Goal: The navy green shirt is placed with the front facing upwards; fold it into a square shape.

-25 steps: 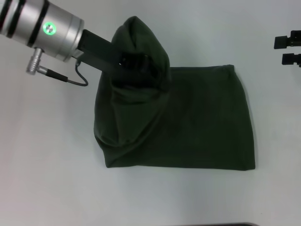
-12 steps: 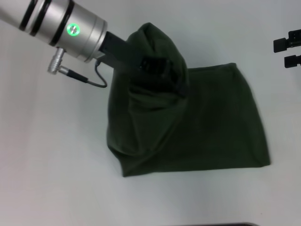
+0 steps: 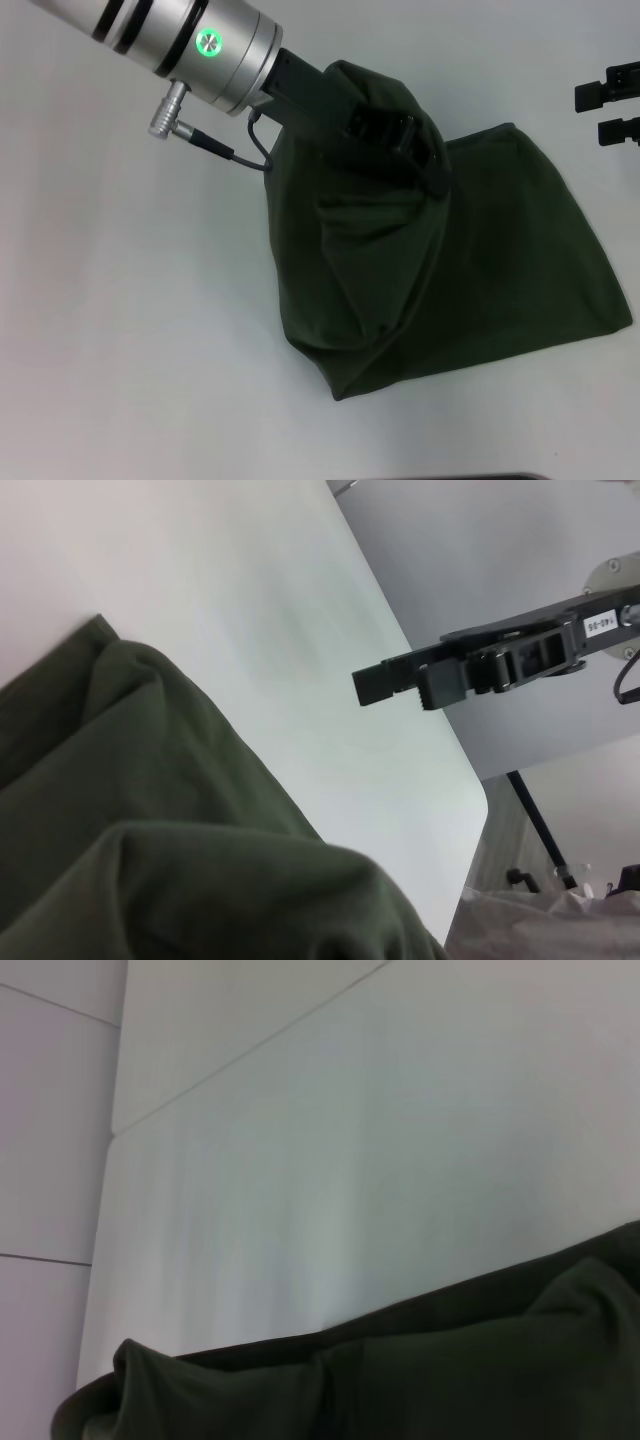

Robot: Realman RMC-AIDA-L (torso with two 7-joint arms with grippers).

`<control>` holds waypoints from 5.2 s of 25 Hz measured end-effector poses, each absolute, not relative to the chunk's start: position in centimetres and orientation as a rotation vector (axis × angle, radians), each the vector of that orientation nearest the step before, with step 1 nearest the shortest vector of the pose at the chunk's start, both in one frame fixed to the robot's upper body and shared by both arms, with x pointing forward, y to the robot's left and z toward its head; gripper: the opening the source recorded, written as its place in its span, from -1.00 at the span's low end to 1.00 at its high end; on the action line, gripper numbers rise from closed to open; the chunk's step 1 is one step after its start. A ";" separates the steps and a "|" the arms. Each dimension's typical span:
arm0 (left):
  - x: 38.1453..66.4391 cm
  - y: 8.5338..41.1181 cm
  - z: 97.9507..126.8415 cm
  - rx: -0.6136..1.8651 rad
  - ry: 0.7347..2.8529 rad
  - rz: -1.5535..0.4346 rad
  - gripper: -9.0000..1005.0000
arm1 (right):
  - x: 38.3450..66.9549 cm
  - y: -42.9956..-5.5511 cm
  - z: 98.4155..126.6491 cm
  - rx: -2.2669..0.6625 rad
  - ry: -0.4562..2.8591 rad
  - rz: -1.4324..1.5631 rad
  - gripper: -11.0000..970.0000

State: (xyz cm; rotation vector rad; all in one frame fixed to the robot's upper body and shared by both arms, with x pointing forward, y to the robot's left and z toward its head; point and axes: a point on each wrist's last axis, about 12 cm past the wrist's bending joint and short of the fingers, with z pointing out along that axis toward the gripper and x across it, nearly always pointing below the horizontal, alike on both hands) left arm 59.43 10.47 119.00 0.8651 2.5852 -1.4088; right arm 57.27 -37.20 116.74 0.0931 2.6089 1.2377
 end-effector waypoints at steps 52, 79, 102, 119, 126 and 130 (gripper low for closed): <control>58.8 7.3 115.9 0.850 2.597 -1.418 -0.90 | 57.1 -37.2 115.8 0.136 2.607 1.243 0.61; 58.7 2.9 117.2 1.027 2.626 -1.076 -0.84 | 57.1 -37.2 115.7 0.137 2.609 1.240 0.58; 58.7 3.3 116.8 0.983 2.604 -1.153 -0.24 | 56.9 -37.4 115.5 0.142 2.609 1.237 0.55; 59.9 16.9 118.8 0.673 2.615 -1.223 0.42 | 56.7 -34.9 116.4 -0.112 2.685 1.325 0.53; 60.0 21.9 119.0 0.469 2.567 -1.271 0.41 | 56.9 -33.7 116.5 -0.153 2.707 1.364 0.52; 59.7 23.1 118.7 0.419 2.563 -1.266 0.41 | 57.1 -32.6 116.3 -0.188 2.758 1.364 0.52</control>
